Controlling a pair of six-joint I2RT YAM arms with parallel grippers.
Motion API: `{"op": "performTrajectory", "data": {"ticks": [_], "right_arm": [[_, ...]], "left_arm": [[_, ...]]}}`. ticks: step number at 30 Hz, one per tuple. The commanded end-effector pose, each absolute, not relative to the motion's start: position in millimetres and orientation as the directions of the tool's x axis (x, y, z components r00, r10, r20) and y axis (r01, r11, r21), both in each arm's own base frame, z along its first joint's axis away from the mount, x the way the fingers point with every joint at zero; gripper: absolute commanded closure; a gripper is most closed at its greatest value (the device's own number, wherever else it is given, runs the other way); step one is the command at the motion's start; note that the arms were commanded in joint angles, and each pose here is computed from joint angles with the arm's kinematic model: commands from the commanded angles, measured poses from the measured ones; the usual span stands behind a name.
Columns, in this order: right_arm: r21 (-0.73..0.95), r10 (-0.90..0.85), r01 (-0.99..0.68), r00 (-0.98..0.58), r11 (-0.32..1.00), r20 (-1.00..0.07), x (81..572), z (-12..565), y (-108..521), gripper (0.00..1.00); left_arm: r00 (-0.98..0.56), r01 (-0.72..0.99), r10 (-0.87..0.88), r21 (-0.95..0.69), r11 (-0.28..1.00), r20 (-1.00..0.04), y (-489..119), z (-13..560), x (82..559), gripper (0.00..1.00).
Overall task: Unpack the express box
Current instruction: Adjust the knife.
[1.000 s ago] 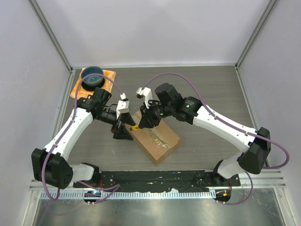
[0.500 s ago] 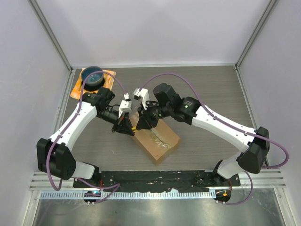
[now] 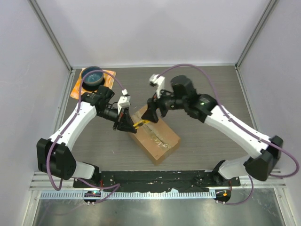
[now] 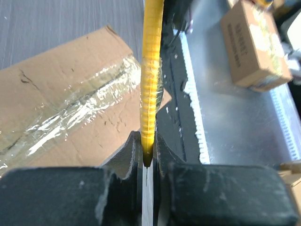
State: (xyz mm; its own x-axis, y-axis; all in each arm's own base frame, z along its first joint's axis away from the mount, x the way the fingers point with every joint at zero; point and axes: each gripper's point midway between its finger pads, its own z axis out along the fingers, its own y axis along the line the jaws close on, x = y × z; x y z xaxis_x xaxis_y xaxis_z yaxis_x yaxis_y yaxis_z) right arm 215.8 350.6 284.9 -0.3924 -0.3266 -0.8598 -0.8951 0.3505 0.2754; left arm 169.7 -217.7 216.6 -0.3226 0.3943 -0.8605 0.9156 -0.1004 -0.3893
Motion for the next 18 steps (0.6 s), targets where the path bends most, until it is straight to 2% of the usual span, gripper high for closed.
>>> {"op": "performTrajectory", "data": {"ticks": [1,4,6,10,18], "right_arm": [[0.229,-0.108,-0.902,-0.285,0.366,-0.952,229,357,310,0.17],[0.289,-0.084,-0.895,-0.335,0.34,-0.938,229,348,304,0.16],[0.345,-0.076,-0.887,-0.385,0.308,-0.92,223,337,308,0.15],[0.37,0.019,-0.903,-0.375,0.219,-0.927,219,350,319,0.15],[0.383,0.054,-0.9,-0.38,0.209,-0.923,234,345,340,0.16]], "left_arm": [[-0.44,0.874,0.164,-0.463,-0.147,-0.883,-221,261,190,1.0],[-0.495,0.848,0.095,-0.504,-0.165,-0.863,-217,277,198,1.0],[-0.477,0.86,0.065,-0.48,-0.174,-0.877,-217,291,195,1.0],[-0.536,0.828,0.033,-0.533,-0.175,-0.844,-219,294,204,1.0],[-0.514,0.841,0.02,-0.509,-0.182,-0.857,-219,304,197,1.0]]}}
